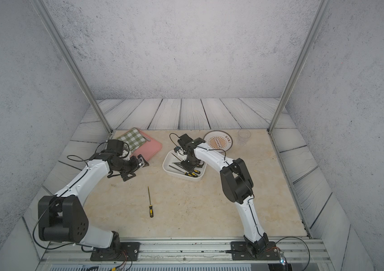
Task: Put the file tool into the storage box
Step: Place the file tool in the storage box, then pick up the file tool from the center of the board, then place the file tool in the storage box.
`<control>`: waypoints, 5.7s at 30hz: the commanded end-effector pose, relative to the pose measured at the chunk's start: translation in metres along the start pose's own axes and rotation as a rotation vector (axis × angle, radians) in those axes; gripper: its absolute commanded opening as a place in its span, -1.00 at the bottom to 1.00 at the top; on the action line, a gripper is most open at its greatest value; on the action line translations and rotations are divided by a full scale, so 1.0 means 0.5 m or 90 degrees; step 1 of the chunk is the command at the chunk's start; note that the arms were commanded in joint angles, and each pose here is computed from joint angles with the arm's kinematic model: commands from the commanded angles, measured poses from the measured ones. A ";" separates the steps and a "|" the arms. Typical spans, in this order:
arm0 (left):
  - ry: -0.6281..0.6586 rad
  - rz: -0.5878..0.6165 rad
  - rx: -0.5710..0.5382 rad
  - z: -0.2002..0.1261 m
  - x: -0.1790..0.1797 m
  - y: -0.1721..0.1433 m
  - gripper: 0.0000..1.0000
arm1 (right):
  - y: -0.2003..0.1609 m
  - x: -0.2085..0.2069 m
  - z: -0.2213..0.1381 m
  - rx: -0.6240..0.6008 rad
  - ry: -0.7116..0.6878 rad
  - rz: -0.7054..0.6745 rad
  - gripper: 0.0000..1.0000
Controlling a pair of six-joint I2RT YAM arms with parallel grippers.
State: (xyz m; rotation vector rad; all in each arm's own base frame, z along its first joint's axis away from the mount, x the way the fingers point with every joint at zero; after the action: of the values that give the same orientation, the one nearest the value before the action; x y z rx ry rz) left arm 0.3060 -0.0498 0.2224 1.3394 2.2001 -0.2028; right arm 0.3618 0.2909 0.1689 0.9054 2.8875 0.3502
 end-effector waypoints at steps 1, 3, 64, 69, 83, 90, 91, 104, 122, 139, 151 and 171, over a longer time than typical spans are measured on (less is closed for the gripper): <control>-0.003 0.007 0.016 0.007 -0.019 0.001 0.95 | 0.008 0.010 -0.014 -0.007 0.034 -0.042 -0.83; -0.001 0.007 0.025 0.016 -0.024 0.003 0.94 | 0.005 0.015 -0.003 0.003 0.051 -0.052 -0.83; 0.122 -0.080 -0.058 -0.047 0.149 0.026 0.98 | 0.015 0.501 -0.007 0.045 0.129 0.243 -0.07; 0.109 -0.081 -0.052 -0.047 0.147 0.023 0.98 | 0.036 0.511 0.020 0.047 0.128 0.231 -0.05; 0.075 -0.089 -0.060 -0.053 0.130 0.039 0.97 | 0.046 0.519 0.106 0.099 0.106 0.209 -0.13; 0.061 -0.088 -0.069 -0.055 0.119 0.055 0.98 | 0.031 0.498 0.097 0.099 0.055 0.183 -0.68; 0.061 -0.084 -0.071 -0.058 0.115 0.058 0.98 | 0.028 0.491 0.091 0.094 0.047 0.179 -0.74; 0.038 -0.077 -0.082 -0.075 0.093 0.078 0.98 | 0.007 0.311 -0.150 -0.076 -0.008 0.093 -0.85; -0.032 -0.043 -0.051 -0.038 -0.008 0.080 0.97 | 0.015 0.048 -0.081 0.008 -0.099 -0.059 -0.93; 0.015 -0.031 -0.027 0.002 -0.018 0.091 0.97 | -0.031 -0.023 0.040 0.070 -0.109 -0.082 -0.94; 0.021 -0.026 -0.020 0.027 -0.037 0.089 0.97 | -0.050 -0.025 0.099 0.084 -0.118 -0.100 -0.95; 0.026 -0.014 -0.016 0.035 -0.052 0.091 0.96 | -0.040 -0.011 0.068 0.055 -0.066 -0.101 -0.60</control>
State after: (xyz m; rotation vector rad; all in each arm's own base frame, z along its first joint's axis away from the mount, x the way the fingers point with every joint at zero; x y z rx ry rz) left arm 0.3570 -0.0514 0.2243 1.3090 2.2477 -0.1692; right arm 0.3669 0.2791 0.1274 0.6732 2.8282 0.1552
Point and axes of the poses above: each gripper's point midway between its finger pads, its own z axis out along the fingers, its own x axis along the line the jaws close on, y = z × x, the point moved 10 cm from there along -z, back along the fingers, and after that the axes turned 3 degrees about -z, right-handed, at the moved point
